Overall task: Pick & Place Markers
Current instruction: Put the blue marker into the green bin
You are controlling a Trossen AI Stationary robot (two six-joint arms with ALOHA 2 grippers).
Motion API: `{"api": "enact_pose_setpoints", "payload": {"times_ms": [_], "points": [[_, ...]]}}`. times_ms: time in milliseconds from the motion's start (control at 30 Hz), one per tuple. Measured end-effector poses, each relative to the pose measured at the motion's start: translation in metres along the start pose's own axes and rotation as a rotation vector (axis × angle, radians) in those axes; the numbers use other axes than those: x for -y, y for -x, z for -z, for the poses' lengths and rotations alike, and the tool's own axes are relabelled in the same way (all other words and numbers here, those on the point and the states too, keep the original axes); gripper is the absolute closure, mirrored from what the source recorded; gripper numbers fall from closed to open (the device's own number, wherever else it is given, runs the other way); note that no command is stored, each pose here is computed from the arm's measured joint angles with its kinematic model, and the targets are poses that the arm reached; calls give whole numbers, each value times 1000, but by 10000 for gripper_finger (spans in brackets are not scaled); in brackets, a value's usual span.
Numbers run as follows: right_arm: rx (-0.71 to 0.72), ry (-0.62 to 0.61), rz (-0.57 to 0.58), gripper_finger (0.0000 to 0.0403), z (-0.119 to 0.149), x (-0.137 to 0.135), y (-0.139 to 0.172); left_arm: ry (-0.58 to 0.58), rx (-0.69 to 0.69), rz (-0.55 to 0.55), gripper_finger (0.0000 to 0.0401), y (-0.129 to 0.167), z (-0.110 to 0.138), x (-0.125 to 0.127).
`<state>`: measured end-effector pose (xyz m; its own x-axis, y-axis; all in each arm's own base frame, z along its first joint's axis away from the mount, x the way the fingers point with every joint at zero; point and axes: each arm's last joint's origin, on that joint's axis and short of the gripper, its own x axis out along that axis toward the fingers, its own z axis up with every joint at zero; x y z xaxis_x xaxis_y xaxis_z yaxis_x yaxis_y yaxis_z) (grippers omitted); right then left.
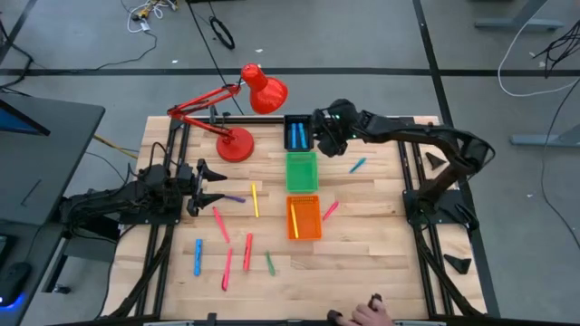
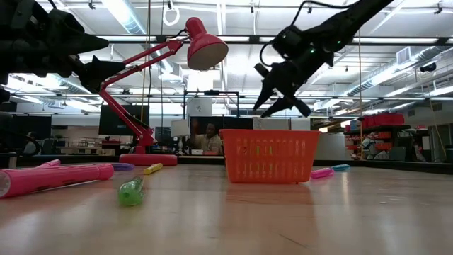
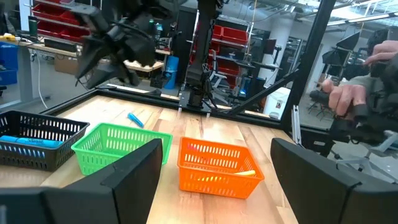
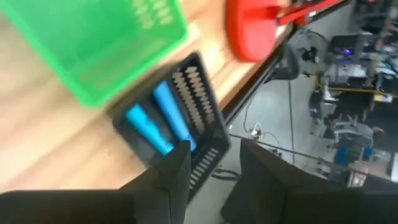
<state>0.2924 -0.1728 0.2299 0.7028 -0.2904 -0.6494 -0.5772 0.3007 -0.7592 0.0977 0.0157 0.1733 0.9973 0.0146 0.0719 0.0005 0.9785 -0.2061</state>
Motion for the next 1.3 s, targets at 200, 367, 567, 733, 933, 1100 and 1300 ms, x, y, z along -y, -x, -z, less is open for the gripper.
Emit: {"api": "enact_pose_setpoints", "payload": {"times_ms": [200, 367, 567, 733, 933, 1100, 1300], "points": [[28, -223, 47, 262, -24, -5, 16, 0, 0, -1, 94, 0, 0, 0], [46, -385, 52, 262, -45, -5, 30, 0, 0, 0, 94, 0, 0, 0], [49, -501, 83, 262, -73, -3, 44, 0, 0, 0, 94, 0, 0, 0], [27, -606, 103, 262, -92, -5, 48, 0, 0, 0, 94, 0, 0, 0], [45, -918, 100, 262, -104, -7, 49, 0, 0, 0, 94, 0, 0, 0], [33, -1098, 20, 262, -108, -15, 53, 0, 0, 0, 94, 0, 0, 0], [1, -1251, -146, 262, -111, -28, 62, 0, 0, 0, 94, 0, 0, 0]]}}
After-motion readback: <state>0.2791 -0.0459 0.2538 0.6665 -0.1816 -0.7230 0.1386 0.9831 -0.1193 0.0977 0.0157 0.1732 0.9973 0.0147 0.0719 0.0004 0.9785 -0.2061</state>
